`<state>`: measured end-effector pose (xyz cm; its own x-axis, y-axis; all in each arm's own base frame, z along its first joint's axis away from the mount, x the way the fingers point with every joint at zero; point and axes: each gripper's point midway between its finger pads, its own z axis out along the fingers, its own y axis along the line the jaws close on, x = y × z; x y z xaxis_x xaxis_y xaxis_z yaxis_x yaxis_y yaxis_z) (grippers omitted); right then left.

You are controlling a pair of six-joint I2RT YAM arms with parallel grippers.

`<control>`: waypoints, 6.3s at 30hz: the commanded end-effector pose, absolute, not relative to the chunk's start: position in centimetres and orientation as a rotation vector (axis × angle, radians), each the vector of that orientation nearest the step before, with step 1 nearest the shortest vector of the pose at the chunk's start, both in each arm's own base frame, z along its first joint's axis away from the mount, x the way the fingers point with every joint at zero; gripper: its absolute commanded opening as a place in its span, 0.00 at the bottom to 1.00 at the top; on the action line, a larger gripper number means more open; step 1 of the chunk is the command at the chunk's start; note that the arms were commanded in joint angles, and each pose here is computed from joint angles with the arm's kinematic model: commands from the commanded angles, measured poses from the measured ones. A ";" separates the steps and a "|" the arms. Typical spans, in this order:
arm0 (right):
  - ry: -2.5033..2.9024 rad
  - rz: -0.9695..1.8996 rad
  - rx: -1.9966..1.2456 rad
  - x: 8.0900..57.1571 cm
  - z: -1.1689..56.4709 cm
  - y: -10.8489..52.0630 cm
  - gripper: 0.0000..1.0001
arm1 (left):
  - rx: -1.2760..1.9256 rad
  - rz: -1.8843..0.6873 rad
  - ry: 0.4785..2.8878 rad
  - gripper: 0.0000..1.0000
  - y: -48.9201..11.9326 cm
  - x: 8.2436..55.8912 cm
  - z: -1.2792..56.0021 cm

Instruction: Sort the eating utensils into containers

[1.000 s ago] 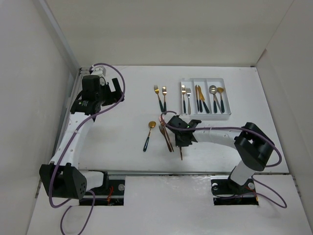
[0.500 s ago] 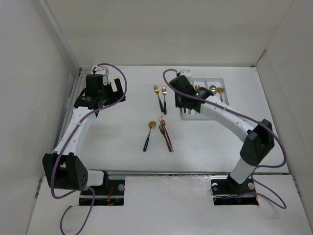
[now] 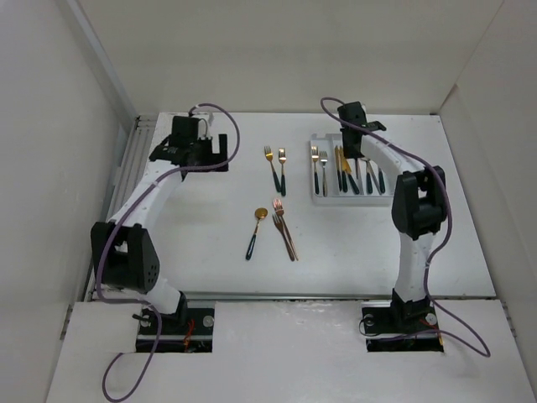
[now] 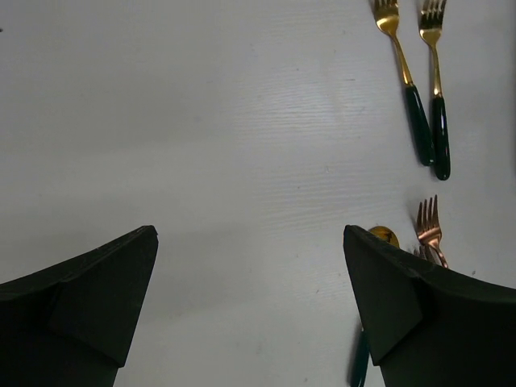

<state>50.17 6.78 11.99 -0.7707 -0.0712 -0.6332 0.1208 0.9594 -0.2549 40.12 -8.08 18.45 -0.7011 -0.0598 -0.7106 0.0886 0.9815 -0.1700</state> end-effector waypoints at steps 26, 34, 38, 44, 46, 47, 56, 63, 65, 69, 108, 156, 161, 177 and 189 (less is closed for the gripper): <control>2.400 -0.309 0.106 51.8 13.8 7.2 0.47 | 0.955 -0.390 2.711 0.91 -19.0 27.4 6.7; 2.298 -0.214 0.204 48.5 19.4 6.8 0.48 | 1.136 -0.355 2.728 0.91 -20.8 22.7 4.2; 2.288 -0.215 0.189 46.2 20.2 6.9 0.48 | 1.133 -0.330 2.775 0.87 -20.4 22.4 2.8; 2.238 -0.186 0.204 44.3 22.6 7.1 0.49 | 1.074 -0.241 2.842 0.67 -19.2 23.0 1.1; 2.235 -0.196 0.208 43.8 22.7 6.8 0.49 | 1.079 -0.263 2.854 0.58 -19.2 22.5 0.9; 2.213 -0.184 0.213 43.8 23.4 6.8 0.49 | 1.082 -0.260 2.863 0.55 -19.1 22.4 0.6; 2.198 -0.200 0.216 43.4 23.9 6.7 0.49 | 0.995 -0.330 2.915 0.00 -19.0 22.9 0.0; 2.193 -0.164 0.156 42.5 24.5 9.0 0.49 | 0.752 -0.392 2.926 0.00 -16.5 25.8 2.2; 2.159 -0.099 0.102 42.5 25.7 10.6 0.49 | 0.671 -0.443 2.866 0.00 -16.1 27.6 4.2; 2.075 0.111 -0.140 41.0 28.1 17.1 0.61 | 0.660 -0.518 2.612 0.00 -17.0 32.0 11.7; 1.561 1.222 -0.644 30.9 36.3 36.6 0.54 | 0.851 -1.244 1.689 0.00 -26.1 29.5 41.2; 2.514 -0.691 0.133 47.7 8.0 -1.2 0.31 | 0.204 -0.101 2.191 1.00 -11.9 39.0 27.5; 2.503 -0.650 0.134 47.2 8.9 -0.9 0.49 | 0.206 -0.098 2.200 1.00 -12.0 39.2 27.1; 2.257 -0.040 -0.080 44.3 19.2 22.2 0.81 | 0.019 -0.143 2.146 1.00 -10.8 40.0 30.1; 2.607 0.317 -0.193 30.2 8.0 27.9 0.41 | -0.109 -0.059 2.137 1.00 -7.4 38.8 28.7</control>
<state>31.87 24.34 6.34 -0.8658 -0.1347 -0.4819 -0.1735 0.9842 0.0365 39.06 -7.80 28.62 -0.5556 -0.0757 -0.8280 -0.0251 0.9969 -0.0743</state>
